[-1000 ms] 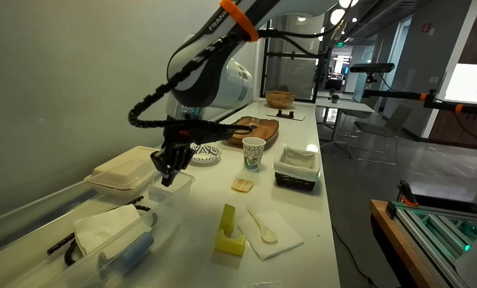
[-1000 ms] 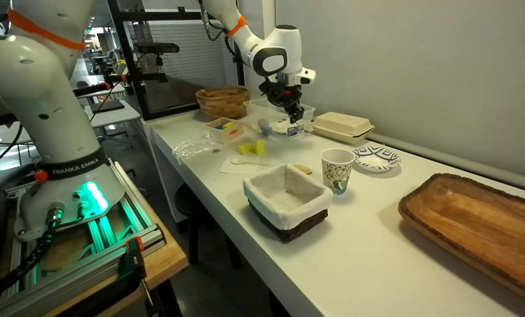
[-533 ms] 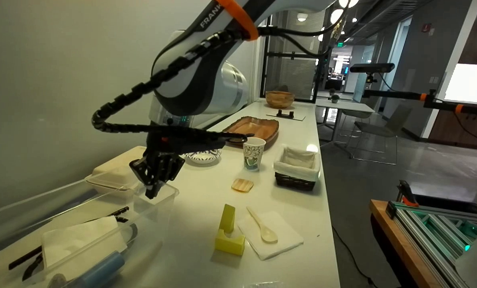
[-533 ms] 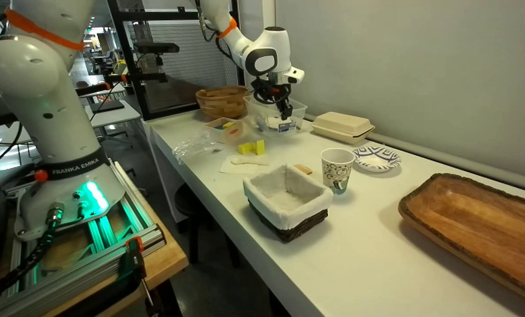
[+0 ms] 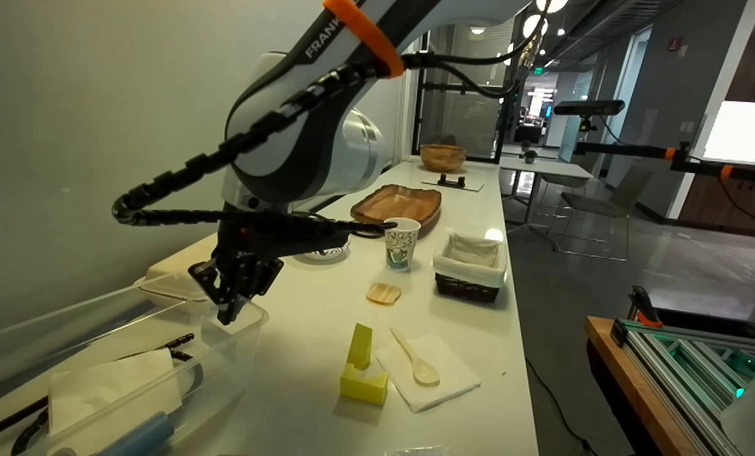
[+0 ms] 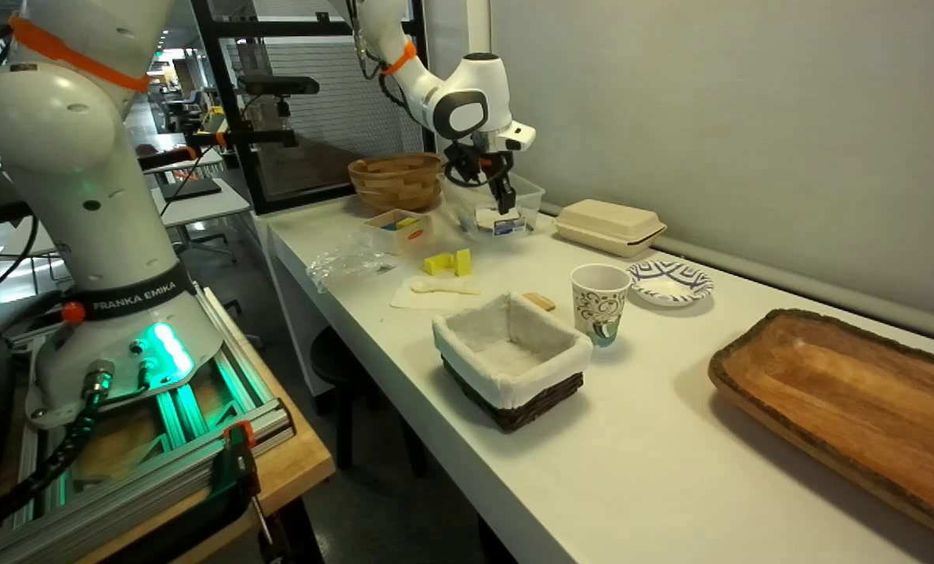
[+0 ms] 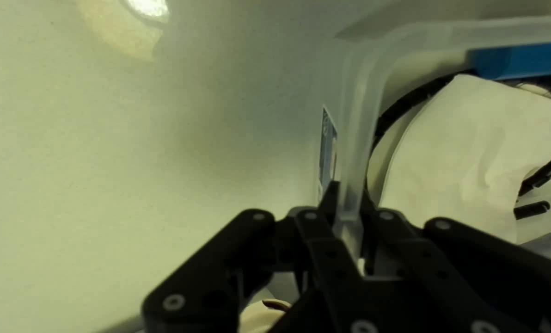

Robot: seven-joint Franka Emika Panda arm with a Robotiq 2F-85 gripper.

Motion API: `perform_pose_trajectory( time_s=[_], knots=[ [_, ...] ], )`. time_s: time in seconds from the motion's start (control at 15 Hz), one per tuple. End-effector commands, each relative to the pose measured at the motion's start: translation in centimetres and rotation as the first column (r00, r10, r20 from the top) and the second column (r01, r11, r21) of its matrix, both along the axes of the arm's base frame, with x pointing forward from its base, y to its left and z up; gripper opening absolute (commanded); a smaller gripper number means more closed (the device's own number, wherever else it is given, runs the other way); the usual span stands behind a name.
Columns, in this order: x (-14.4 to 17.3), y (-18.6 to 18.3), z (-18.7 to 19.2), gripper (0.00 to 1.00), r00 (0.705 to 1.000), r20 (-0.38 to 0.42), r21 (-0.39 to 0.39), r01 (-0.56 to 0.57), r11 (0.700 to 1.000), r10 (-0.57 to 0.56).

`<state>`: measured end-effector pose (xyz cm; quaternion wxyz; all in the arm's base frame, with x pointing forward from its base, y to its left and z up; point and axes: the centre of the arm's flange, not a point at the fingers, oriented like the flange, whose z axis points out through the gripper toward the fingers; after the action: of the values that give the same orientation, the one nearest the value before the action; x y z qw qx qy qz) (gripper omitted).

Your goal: Move the basket to the right then move the clear container to the left.

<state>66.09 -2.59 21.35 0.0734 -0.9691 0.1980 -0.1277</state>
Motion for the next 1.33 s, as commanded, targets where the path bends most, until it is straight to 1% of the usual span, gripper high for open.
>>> perform_pose_trajectory(
  time_s=[0.0,0.13,0.47,0.53,0.73,0.87,1.27],
  knots=[
    [1.3,0.7,-0.6,0.02,0.999,0.030,-0.027,0.032,0.999,-0.031],
    [1.8,0.9,-0.6,0.02,0.998,0.049,-0.038,0.042,0.998,-0.040],
    [2.4,1.3,-0.9,0.02,0.997,0.056,-0.048,0.051,0.998,-0.048],
    [2.5,1.3,-0.9,0.02,0.998,0.048,-0.043,0.032,0.999,-0.030],
    [3.2,1.2,-0.9,0.02,0.999,0.049,-0.068,-0.018,0.998,0.021],
    [3.9,0.8,-0.9,0.02,0.996,0.046,-0.098,-0.067,0.993,0.072],
    [5.6,0.4,-1.0,0.02,0.978,0.056,-0.162,-0.192,0.968,0.203]
  ],
)
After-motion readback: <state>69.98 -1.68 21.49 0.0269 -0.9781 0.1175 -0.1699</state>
